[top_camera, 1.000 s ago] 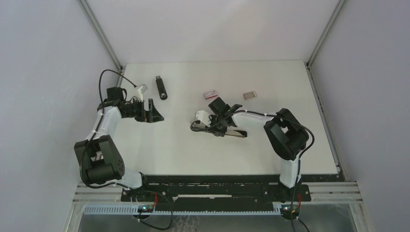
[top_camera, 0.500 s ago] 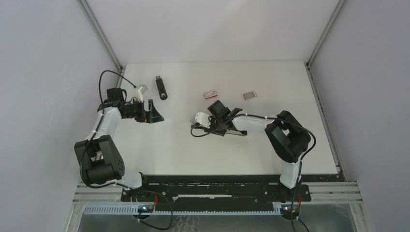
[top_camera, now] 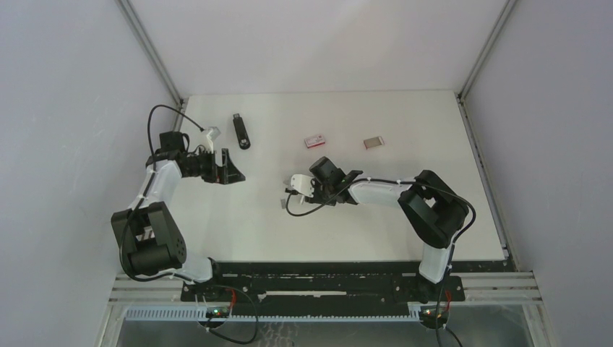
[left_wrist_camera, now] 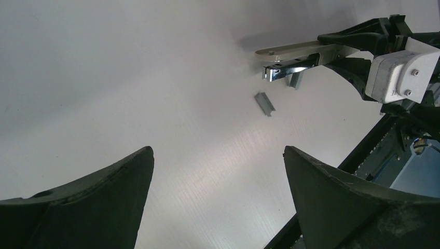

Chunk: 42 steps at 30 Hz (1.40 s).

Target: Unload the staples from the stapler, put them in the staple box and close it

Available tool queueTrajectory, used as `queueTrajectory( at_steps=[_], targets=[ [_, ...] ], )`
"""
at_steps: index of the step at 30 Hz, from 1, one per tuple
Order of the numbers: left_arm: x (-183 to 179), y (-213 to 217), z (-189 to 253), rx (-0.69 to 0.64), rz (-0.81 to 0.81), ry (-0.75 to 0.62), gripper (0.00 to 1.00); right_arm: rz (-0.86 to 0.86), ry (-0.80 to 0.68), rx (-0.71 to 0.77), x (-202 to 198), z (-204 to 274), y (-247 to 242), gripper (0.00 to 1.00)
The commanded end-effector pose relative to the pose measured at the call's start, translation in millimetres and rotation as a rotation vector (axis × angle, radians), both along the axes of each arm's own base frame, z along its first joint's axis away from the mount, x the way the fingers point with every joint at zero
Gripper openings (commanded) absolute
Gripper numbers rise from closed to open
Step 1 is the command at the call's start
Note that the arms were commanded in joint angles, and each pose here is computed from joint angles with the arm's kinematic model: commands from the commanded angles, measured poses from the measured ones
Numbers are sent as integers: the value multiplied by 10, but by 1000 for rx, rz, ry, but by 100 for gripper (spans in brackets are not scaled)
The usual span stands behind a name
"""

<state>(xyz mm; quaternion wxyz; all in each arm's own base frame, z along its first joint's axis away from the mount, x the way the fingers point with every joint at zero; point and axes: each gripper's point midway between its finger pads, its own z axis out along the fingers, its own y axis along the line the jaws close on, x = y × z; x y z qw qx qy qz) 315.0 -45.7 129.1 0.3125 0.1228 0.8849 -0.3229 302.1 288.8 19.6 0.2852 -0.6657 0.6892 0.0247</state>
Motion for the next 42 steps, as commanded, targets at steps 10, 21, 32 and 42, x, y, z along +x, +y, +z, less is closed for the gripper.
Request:
queueTrajectory(
  at_steps=[10, 21, 32, 42],
  targets=[
    [-28, -21, -23, -17, -25, -23, 100, -17, -51, 60, 94, 189, 64, 0],
    [-24, -18, -46, -18, -24, -14, 100, -100, -140, 3, 232, 156, 74, 0],
    [-26, -21, -49, -22, -26, -13, 100, -132, -205, -39, 285, 139, 183, 0],
    [-28, -30, -43, -26, -29, -15, 100, -194, -48, 69, 340, 255, 151, 0]
  ],
)
